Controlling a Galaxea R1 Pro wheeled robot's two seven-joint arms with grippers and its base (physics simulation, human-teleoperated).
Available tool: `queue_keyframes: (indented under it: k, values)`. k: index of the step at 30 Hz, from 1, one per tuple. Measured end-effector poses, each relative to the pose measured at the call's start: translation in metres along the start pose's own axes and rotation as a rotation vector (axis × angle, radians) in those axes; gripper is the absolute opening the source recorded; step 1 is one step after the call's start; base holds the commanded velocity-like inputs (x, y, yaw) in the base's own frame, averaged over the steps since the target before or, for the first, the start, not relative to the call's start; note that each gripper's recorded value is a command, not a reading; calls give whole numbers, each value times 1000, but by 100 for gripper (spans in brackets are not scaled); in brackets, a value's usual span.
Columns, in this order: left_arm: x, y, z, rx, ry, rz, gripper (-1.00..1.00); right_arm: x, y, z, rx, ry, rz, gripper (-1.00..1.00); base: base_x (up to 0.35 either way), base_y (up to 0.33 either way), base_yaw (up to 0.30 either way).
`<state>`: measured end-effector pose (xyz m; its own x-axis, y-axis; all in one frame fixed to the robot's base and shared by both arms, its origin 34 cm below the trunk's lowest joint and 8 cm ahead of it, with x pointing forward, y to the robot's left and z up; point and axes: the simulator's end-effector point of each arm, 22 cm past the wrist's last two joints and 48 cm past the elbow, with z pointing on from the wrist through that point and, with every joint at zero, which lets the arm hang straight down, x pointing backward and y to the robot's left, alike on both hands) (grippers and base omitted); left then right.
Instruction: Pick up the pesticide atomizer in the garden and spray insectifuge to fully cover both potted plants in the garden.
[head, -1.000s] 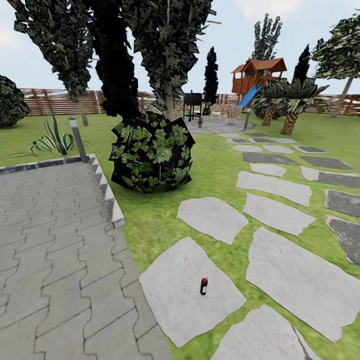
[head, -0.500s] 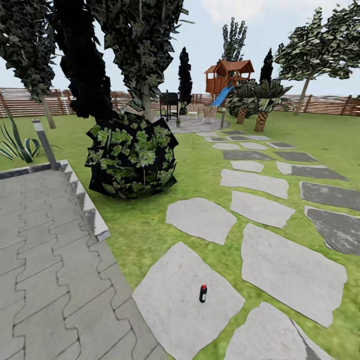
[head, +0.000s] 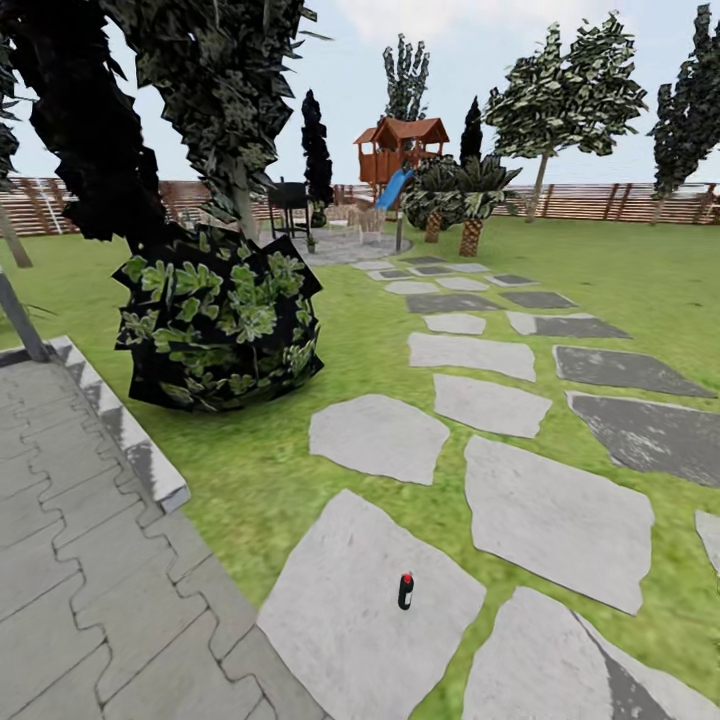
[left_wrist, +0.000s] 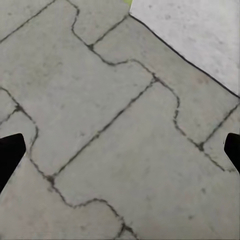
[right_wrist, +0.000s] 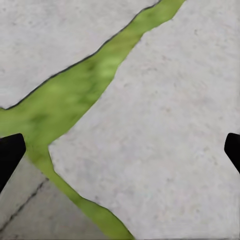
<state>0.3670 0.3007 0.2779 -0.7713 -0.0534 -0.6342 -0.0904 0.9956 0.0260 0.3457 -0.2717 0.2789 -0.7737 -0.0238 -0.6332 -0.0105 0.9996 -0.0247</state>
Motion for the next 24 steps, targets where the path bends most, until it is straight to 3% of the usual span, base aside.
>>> queue_keyframes:
  k: [24]
  values:
    - [0, 0, 0, 0, 0, 0, 100, 0, 0, 0, 0, 0, 0, 100, 89, 259, -300]
